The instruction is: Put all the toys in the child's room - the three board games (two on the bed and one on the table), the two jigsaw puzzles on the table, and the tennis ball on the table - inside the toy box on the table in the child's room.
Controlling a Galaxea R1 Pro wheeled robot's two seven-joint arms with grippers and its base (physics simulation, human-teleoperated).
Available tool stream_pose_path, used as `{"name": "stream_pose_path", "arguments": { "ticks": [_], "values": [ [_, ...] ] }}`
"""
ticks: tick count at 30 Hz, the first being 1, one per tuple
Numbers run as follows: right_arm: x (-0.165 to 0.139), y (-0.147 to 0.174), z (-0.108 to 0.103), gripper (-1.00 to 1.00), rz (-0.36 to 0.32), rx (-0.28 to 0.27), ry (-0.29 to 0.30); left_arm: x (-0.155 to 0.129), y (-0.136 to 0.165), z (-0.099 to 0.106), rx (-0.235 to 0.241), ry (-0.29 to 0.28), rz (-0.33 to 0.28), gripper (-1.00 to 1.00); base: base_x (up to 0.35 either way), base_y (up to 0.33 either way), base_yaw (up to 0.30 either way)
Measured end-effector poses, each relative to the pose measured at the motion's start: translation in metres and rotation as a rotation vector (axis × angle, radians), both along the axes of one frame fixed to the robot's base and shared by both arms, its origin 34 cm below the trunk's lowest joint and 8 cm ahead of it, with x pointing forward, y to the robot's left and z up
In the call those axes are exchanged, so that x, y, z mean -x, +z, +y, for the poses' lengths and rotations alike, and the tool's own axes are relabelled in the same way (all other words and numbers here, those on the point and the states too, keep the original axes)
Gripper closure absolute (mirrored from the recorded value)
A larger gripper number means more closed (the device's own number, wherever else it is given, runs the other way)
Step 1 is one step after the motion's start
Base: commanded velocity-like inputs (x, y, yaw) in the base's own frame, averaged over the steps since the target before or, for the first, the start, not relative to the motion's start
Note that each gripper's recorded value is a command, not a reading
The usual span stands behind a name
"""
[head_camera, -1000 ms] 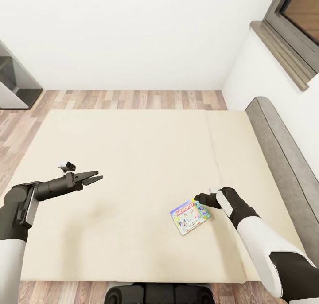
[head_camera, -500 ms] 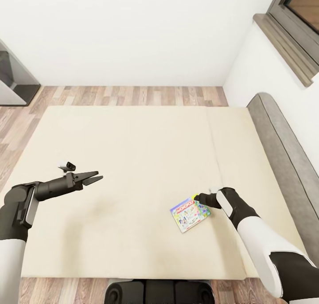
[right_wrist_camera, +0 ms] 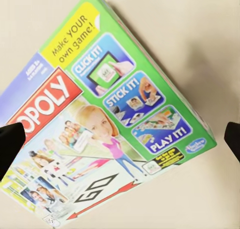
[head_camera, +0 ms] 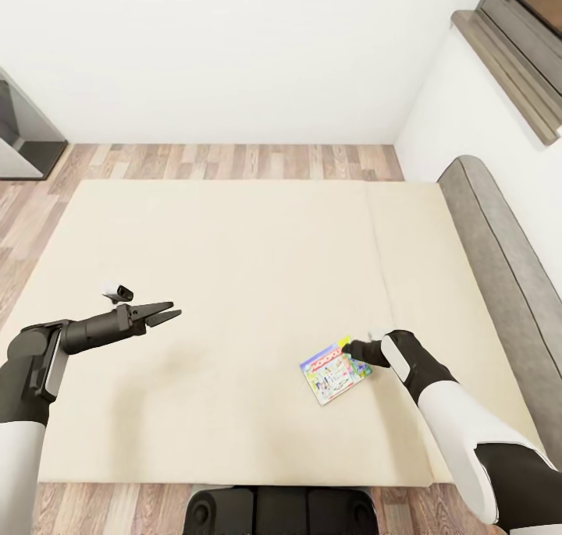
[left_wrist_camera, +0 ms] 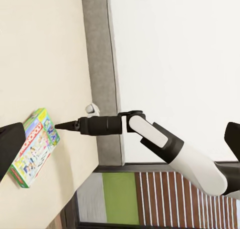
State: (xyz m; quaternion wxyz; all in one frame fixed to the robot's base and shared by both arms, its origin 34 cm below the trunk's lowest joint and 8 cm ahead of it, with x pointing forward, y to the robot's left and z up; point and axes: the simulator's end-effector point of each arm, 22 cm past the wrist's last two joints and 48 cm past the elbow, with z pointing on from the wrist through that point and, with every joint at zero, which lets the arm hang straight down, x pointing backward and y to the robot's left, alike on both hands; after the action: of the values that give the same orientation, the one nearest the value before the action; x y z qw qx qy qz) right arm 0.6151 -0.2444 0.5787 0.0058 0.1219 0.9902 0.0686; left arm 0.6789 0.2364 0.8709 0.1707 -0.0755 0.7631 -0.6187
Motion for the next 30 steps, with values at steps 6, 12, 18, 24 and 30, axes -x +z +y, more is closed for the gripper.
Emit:
{"name": "stream_pose_path", "arguments": {
  "ticks": [6, 12, 18, 24, 30],
  "values": [
    [0.004, -0.005, 0.000, -1.00, 0.010, 0.000, -0.001, 0.001, -0.006, 0.000, 0.000, 0.000, 0.010, -1.00, 0.000, 0.000, 0.000],
    [0.008, -0.010, 0.000, -1.00, 0.020, 0.000, -0.001, 0.003, -0.011, 0.000, 0.000, 0.000, 0.020, -1.00, 0.000, 0.000, 0.000],
    [0.013, -0.015, 0.000, -1.00, 0.029, 0.000, 0.000, 0.004, -0.017, 0.000, 0.000, 0.000, 0.030, -1.00, 0.000, 0.000, 0.000],
    [0.017, -0.020, -0.001, -1.00, 0.038, 0.001, 0.000, 0.006, -0.022, 0.000, 0.000, 0.000, 0.040, -1.00, 0.000, 0.000, 0.000],
    [0.021, -0.024, -0.001, -1.00, 0.048, 0.002, 0.000, 0.007, -0.028, 0.000, 0.000, -0.001, 0.049, -1.00, 0.000, 0.000, 0.000]
  ]
}}
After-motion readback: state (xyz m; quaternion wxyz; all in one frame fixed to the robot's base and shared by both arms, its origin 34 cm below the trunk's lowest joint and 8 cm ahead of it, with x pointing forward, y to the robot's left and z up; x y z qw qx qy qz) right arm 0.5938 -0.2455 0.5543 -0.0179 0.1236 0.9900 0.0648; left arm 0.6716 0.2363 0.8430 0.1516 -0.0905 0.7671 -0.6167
